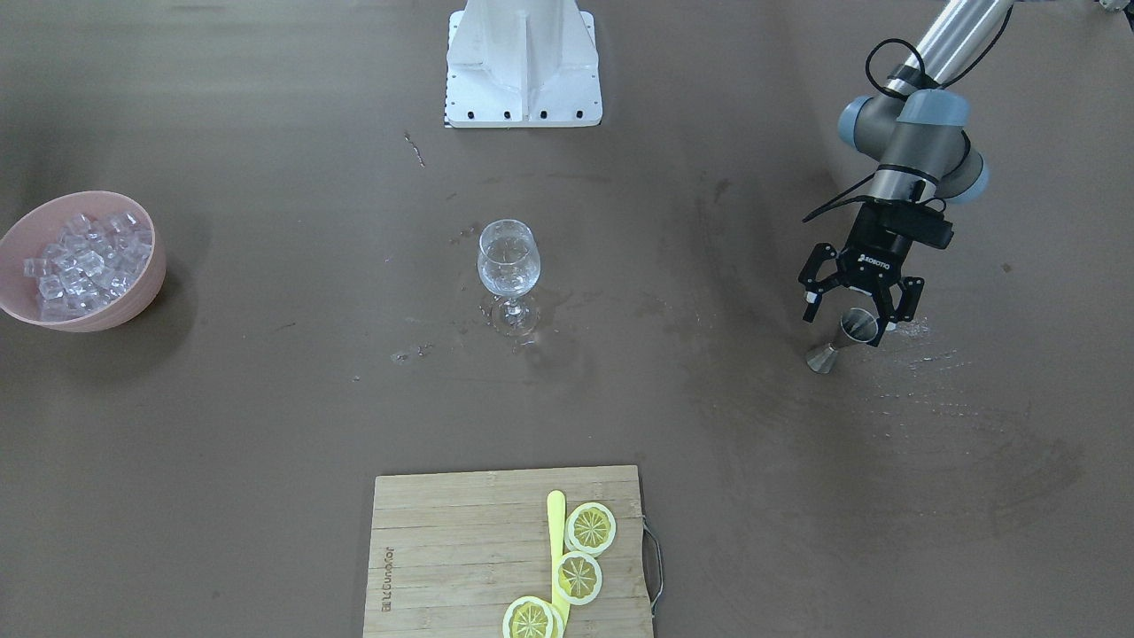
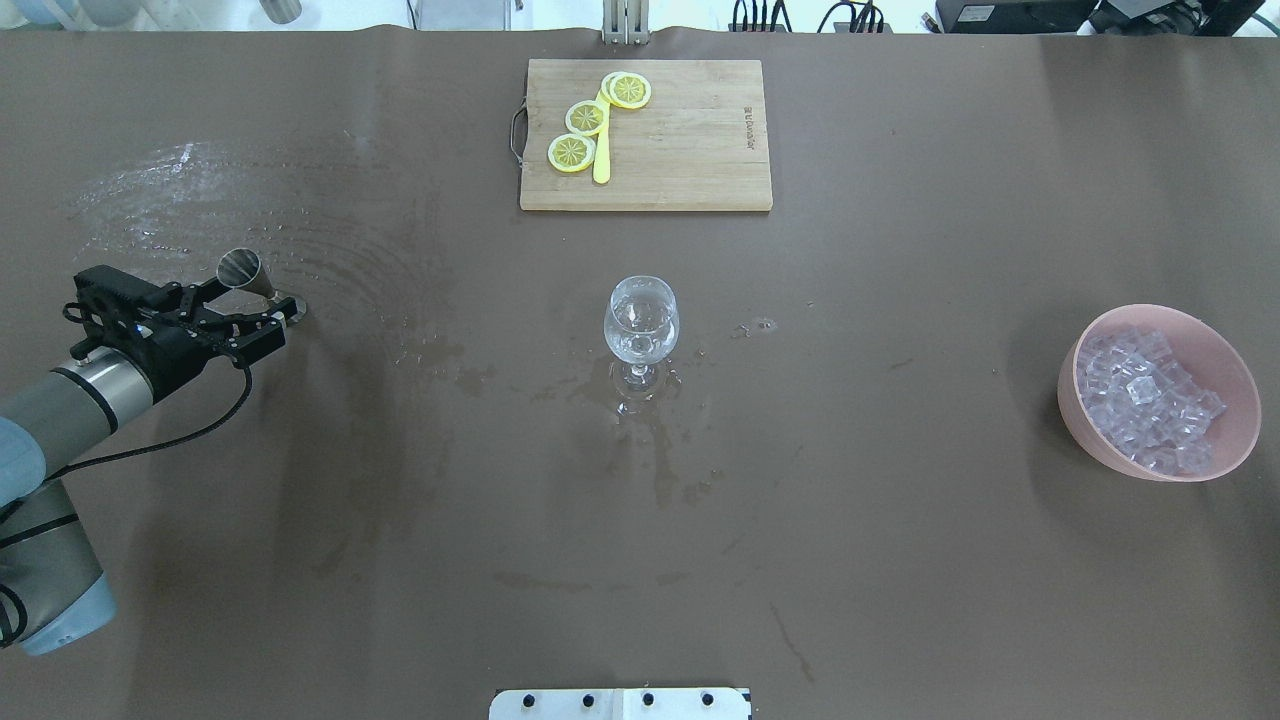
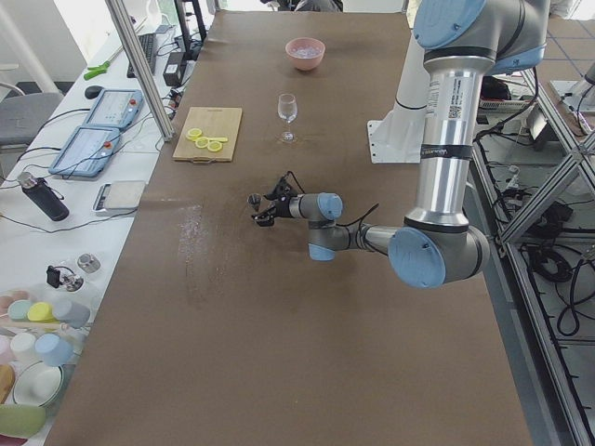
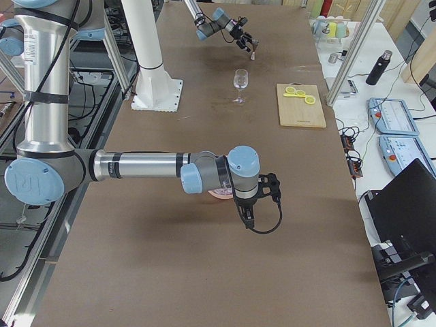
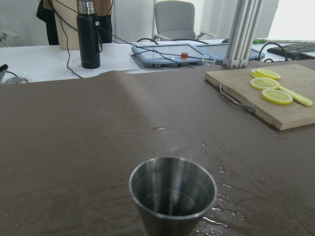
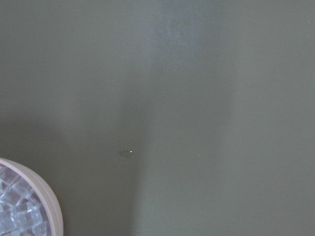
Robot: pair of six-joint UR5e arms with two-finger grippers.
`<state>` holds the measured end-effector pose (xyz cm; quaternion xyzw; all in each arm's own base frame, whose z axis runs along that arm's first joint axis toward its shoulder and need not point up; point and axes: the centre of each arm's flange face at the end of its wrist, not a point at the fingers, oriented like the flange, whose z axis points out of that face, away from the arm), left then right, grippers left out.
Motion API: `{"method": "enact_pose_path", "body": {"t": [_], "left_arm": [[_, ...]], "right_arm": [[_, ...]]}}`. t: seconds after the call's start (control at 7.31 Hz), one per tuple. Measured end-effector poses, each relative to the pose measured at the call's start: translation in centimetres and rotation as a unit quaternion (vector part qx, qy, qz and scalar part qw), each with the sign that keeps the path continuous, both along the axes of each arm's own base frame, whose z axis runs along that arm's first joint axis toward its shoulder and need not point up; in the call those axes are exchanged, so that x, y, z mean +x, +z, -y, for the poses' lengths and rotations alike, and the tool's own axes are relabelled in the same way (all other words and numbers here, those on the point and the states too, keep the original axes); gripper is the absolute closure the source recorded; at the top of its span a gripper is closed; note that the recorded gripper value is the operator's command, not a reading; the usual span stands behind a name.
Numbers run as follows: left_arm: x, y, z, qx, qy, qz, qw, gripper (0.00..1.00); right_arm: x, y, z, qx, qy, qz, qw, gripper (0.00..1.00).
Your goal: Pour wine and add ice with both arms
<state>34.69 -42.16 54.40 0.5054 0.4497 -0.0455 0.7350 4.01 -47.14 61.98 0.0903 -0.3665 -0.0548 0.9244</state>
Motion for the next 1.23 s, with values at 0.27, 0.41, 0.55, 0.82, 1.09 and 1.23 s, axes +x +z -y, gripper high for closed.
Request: {"method": "enact_pose_path", "body": {"t": [0.27,0.41,0.55,0.82,1.09,1.23], "left_arm": [[-1.3,1.1,-1.0,0.004,0.005,-0.005,1.0,0.02],[-2.2,1.9,-1.9,0.007,0.008,-0.009,0.9999,0.02],[-2.9,2.7,-3.0,0.011,0.014,-0.014,0.9997,0.02],[-3.9,4.0,-5.3,0.02,0.031,-0.027,0.9989,0.02],[-4.6,4.6,-7.0,0.024,0.068,-0.037,0.9967,0.02],[-4.7,4.7,-7.2,0.023,0.093,-0.037,0.9947,0.02]], "right_arm": [[0.0,0.1,-0.1,-0.001,0.0,0.0,1.0,0.0],[0.0,0.1,-0.1,-0.001,0.0,0.0,1.0,0.0],[0.0,0.1,-0.2,-0.001,0.0,0.001,1.0,0.0],[0.0,0.2,-0.3,-0.002,0.0,0.002,1.0,0.0],[0.0,0.2,-0.3,-0.002,-0.001,0.002,1.0,0.0],[0.0,0.2,-0.3,0.0,-0.001,0.002,1.0,0.0]]}}
